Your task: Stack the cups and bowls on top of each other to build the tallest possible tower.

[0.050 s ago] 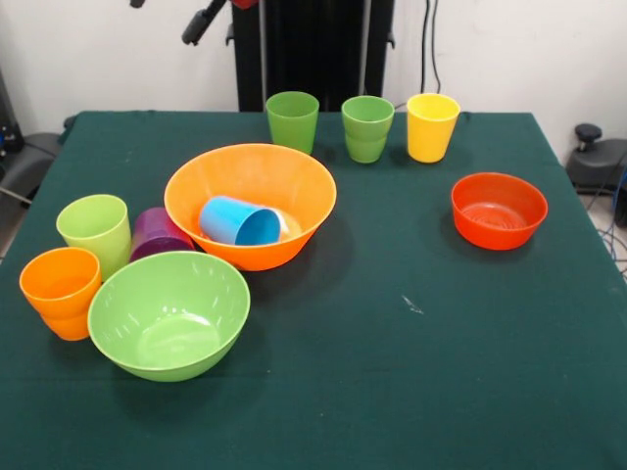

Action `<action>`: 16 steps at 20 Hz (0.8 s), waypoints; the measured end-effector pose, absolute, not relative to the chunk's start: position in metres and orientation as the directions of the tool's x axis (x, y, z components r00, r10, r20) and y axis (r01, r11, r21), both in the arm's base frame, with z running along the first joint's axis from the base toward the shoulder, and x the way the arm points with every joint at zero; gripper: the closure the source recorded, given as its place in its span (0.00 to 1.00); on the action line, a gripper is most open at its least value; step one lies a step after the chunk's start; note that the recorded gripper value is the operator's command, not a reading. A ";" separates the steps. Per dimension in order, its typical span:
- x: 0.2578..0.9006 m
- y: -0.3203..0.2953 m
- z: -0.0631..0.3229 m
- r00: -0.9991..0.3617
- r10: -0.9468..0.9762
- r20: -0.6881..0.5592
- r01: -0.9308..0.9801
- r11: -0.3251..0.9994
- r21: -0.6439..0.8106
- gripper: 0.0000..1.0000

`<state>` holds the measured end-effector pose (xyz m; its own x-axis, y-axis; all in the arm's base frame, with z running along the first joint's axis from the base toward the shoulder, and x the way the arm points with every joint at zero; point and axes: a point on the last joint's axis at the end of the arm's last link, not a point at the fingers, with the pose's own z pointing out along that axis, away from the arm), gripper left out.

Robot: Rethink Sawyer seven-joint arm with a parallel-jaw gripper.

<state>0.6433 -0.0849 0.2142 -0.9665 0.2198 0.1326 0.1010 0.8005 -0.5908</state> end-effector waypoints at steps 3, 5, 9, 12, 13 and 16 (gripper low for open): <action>0.640 -0.090 0.218 -0.959 0.261 0.109 0.144 0.785 -0.603 0.00; 0.638 -0.092 0.220 -0.953 0.288 0.093 0.174 0.774 -0.609 0.00; 0.635 -0.094 0.224 -0.939 0.340 0.060 0.231 0.749 -0.621 0.00; 0.631 -0.095 0.226 -0.928 0.369 0.042 0.262 0.730 -0.631 0.00; 0.631 -0.095 0.225 -0.927 0.373 0.040 0.266 0.728 -0.632 0.00; 0.628 -0.094 0.221 -0.915 0.402 0.030 0.291 0.711 -0.640 0.00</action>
